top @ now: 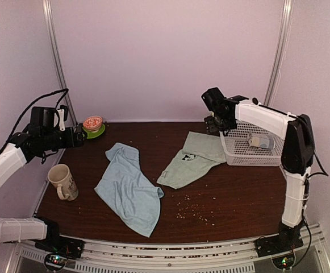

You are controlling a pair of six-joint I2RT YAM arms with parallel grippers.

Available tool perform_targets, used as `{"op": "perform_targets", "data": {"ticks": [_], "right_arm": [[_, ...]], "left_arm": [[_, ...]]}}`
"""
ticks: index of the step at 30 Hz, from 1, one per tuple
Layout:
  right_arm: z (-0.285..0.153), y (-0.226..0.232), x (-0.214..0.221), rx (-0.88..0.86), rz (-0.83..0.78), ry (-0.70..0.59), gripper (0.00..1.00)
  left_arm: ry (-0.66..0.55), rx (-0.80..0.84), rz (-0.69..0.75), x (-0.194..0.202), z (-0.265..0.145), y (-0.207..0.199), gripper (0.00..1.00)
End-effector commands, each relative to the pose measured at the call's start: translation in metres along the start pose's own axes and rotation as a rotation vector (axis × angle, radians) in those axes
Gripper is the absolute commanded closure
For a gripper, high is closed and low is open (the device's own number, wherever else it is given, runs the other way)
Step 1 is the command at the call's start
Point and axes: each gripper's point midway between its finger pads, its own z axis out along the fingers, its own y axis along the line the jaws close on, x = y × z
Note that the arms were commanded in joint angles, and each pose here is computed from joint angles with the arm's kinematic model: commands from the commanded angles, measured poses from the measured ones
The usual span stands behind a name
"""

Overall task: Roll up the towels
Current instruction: Put down the bin at the corner of the board.

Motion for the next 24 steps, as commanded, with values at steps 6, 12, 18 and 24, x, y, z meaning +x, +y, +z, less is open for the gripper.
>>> {"op": "perform_targets", "data": {"ticks": [6, 12, 18, 24], "right_arm": [[-0.089, 0.129, 0.051, -0.362, -0.087, -0.036, 0.31], [-0.051, 0.181, 0.081, -0.398, -0.047, 0.071, 0.37], [-0.043, 0.223, 0.112, -0.448, -0.073, 0.166, 0.35], [-0.043, 0.241, 0.157, -0.430, -0.178, 0.229, 0.30]], "left_arm": [[-0.039, 0.065, 0.007, -0.012, -0.007, -0.010, 0.02], [-0.026, 0.065, 0.008, -0.009, -0.004, -0.010, 0.02], [-0.017, 0.072, 0.003, -0.008, -0.003, -0.012, 0.03], [-0.012, 0.098, 0.001, -0.009, -0.004, -0.016, 0.03]]}}
